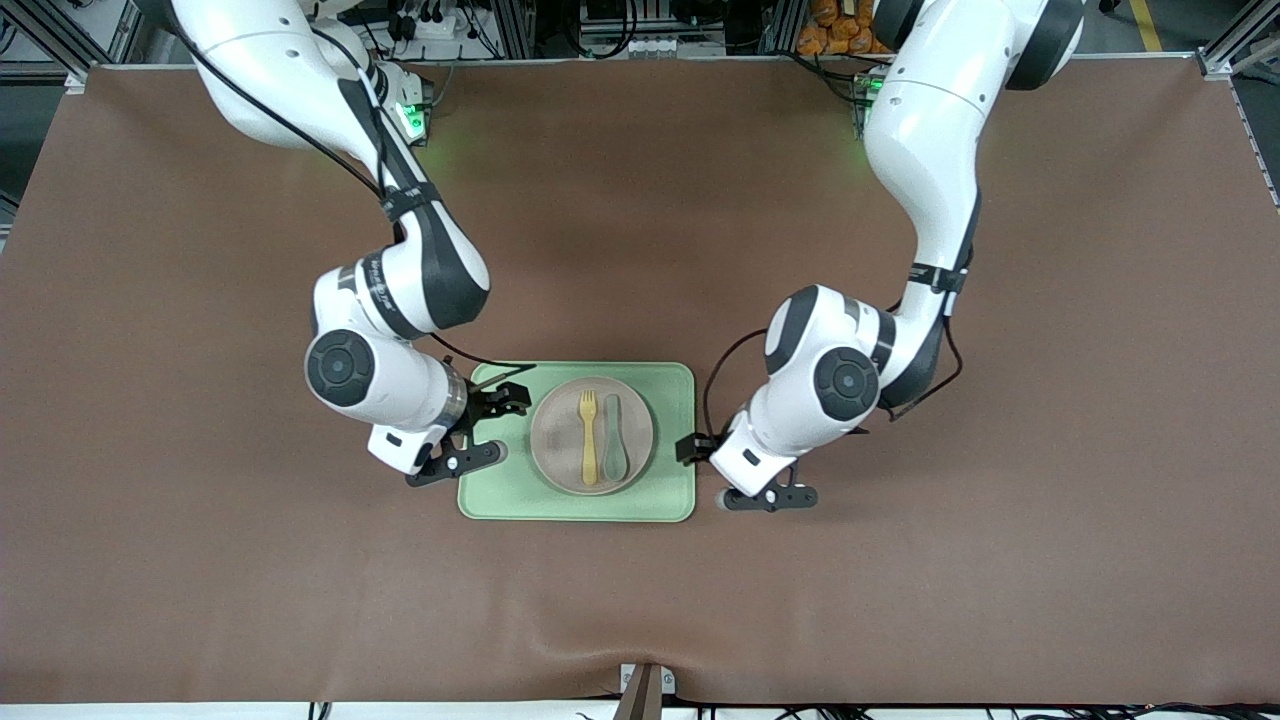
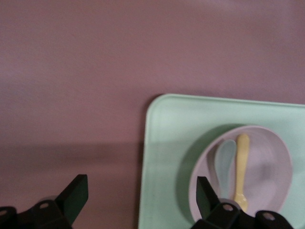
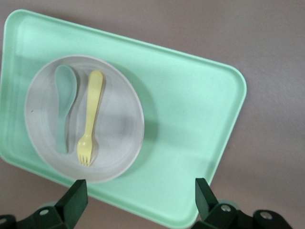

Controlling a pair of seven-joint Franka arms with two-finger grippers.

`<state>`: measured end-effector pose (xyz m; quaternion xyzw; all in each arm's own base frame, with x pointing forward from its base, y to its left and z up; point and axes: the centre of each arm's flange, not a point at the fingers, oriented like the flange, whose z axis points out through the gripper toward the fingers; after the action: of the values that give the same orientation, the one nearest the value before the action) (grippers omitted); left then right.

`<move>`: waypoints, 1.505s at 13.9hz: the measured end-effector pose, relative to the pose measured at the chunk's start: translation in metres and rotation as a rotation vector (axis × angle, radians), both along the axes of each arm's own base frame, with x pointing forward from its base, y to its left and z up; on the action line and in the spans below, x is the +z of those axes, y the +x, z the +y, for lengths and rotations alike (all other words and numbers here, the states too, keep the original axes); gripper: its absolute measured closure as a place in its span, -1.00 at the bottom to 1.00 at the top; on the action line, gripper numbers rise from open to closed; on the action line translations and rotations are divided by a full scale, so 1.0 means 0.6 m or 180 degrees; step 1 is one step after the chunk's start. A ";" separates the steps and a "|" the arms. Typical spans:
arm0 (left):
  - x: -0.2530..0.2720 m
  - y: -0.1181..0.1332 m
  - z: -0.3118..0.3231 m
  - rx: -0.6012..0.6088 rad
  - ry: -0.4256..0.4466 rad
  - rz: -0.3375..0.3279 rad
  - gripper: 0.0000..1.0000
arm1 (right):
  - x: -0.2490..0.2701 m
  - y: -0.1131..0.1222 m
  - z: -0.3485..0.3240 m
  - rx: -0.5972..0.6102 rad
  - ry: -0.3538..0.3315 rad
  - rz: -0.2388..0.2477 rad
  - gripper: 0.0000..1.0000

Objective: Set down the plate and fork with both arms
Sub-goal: 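Grasp the yellow fork with the right gripper while the left gripper withdraws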

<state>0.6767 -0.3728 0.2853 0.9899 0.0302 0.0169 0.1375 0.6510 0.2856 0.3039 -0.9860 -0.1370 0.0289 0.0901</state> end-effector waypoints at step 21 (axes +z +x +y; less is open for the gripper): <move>0.400 -0.011 0.522 -0.0366 0.0978 0.0349 -1.00 | -0.176 -0.080 0.197 -0.0436 -0.0499 -0.0502 -1.00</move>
<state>0.6701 -0.0597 0.5253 0.9988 -0.0220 -0.0407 -0.0167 0.6030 0.4039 0.1983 -0.9963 -0.0733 -0.0443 0.0035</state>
